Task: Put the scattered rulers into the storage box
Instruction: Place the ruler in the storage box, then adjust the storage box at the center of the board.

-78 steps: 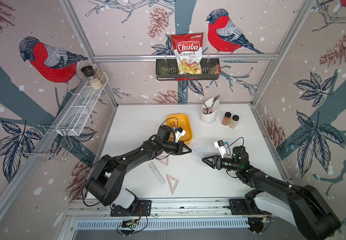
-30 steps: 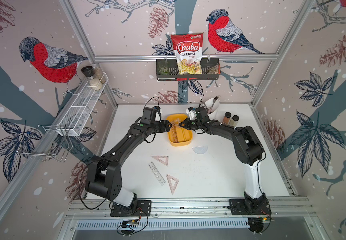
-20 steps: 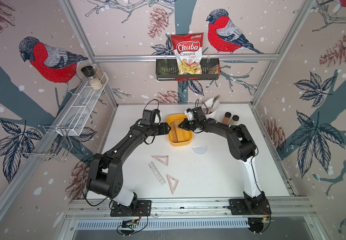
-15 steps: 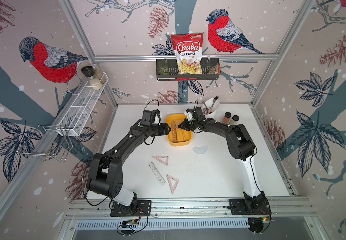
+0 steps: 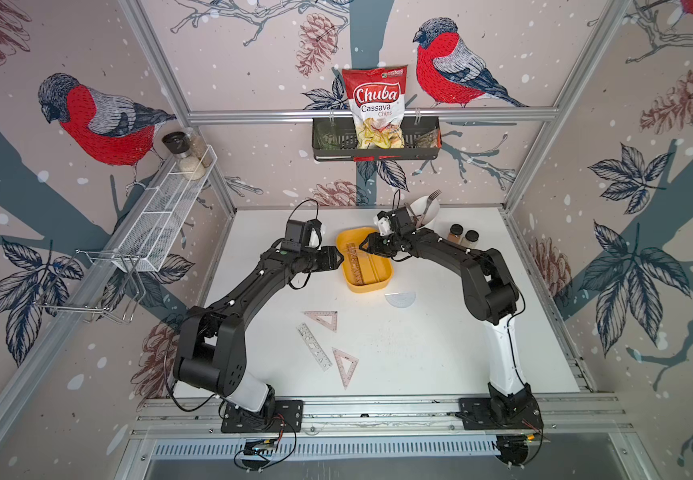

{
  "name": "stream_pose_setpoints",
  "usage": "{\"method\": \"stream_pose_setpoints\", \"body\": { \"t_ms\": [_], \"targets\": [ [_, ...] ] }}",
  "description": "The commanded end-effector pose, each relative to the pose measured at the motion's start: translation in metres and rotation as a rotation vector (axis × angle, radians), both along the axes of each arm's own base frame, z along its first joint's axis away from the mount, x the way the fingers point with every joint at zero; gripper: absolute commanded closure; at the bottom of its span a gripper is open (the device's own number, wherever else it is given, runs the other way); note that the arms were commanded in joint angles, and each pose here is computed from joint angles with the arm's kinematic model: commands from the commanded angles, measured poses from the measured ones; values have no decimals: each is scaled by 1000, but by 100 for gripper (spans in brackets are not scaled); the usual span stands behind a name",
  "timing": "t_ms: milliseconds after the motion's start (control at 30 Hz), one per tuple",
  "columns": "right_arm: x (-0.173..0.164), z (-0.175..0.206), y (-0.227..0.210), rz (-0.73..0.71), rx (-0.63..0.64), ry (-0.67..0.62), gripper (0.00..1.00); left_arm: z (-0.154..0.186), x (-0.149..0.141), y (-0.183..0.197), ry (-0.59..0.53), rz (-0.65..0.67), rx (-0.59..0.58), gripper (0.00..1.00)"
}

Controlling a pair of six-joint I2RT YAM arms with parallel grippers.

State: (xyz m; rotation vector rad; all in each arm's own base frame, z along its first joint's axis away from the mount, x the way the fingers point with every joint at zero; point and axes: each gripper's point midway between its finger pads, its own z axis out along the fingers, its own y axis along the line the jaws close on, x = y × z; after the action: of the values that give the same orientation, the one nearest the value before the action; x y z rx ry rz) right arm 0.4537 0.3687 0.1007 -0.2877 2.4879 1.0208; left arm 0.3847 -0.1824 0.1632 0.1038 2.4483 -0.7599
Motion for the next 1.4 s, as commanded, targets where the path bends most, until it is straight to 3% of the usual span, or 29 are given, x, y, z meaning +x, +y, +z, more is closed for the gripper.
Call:
{"method": "stream_pose_setpoints", "body": {
  "t_ms": [0, 167, 400, 700, 800, 1100, 1167, 1267, 1367],
  "targets": [
    [-9, 23, -5, 18, 8, -31, 46, 9, 2, -2, -33, -8, -19, 35],
    [-28, 51, -25, -6, 3, -88, 45, 20, -4, -3, -60, 10, -22, 35],
    [-67, -9, -109, -169, -245, -95, 68, -1, -35, -40, -13, -40, -22, 35],
    [-94, -52, -112, -136, -336, -124, 78, -28, -60, -55, 35, -52, -32, 36],
    [-99, -41, -108, -132, -283, -134, 80, -26, -61, -52, 26, -41, -26, 36],
    [-85, 19, -106, -160, -191, -221, 69, -32, -54, -50, 40, -11, -11, 36],
    [-81, 22, -105, -187, -148, -200, 63, -24, -45, -47, 28, 4, -5, 35],
    [-67, 24, -101, -255, -39, -146, 46, 1, -6, -28, -23, 102, -9, 33],
    [-48, 17, -95, -293, -25, -121, 33, 4, 40, -10, -10, 163, 43, 32]
  ]
}}
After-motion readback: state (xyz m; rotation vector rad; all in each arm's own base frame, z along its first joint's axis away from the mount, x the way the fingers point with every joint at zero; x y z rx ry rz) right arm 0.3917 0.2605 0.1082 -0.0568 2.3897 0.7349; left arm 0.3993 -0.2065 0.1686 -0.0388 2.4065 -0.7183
